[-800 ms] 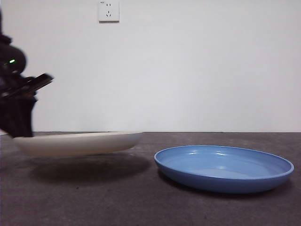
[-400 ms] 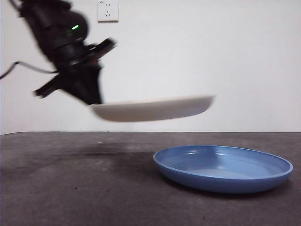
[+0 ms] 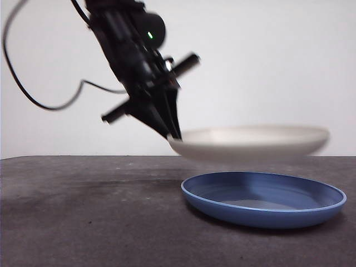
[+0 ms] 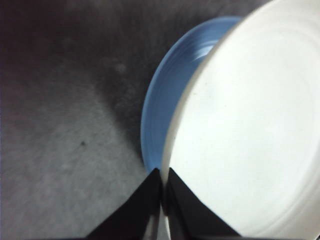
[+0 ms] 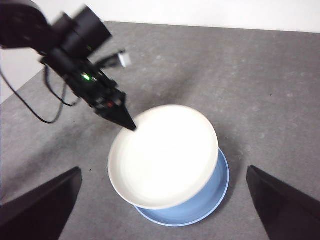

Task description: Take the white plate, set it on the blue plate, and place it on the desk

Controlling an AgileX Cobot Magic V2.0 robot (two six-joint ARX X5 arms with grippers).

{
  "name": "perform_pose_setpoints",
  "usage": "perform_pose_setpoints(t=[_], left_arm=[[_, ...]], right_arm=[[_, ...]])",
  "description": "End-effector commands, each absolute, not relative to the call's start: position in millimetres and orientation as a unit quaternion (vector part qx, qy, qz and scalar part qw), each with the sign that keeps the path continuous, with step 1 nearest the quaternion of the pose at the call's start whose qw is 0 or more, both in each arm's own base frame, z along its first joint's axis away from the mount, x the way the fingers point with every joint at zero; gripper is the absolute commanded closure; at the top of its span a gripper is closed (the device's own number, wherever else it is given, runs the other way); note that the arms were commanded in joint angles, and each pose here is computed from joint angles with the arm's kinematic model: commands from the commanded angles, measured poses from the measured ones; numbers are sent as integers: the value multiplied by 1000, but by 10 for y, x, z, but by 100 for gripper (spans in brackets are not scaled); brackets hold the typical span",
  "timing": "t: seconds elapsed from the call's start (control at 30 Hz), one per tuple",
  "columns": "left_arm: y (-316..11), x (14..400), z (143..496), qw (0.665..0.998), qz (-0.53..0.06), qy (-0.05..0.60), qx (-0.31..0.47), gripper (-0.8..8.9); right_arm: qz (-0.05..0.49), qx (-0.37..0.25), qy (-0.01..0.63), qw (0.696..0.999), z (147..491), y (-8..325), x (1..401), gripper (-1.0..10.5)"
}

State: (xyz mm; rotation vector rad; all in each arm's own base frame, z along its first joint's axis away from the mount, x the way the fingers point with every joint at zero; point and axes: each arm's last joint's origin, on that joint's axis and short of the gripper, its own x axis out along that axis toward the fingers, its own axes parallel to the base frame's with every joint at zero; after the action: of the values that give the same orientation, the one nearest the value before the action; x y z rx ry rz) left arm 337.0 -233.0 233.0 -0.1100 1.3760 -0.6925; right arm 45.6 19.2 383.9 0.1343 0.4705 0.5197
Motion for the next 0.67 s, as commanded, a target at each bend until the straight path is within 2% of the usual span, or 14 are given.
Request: perform_pose_setpoints(t=[0.03, 0.2, 0.43, 0.67], left_arm=[[-2504, 3452, 2261, 712, -317, 625, -50, 803], [-2639, 3528, 2113, 700, -314, 640, -43, 803], [-2663, 3555, 1924, 682, -300, 666, -37, 803], [-2677, 3564, 1894, 682, -302, 665, -35, 803]], right_arm=[[257, 55, 211, 942, 3899, 181, 404, 390], [258, 53, 210, 942, 3897, 179, 389, 390], [259, 48, 208, 942, 3897, 179, 389, 390], [259, 48, 208, 942, 3898, 179, 389, 390]])
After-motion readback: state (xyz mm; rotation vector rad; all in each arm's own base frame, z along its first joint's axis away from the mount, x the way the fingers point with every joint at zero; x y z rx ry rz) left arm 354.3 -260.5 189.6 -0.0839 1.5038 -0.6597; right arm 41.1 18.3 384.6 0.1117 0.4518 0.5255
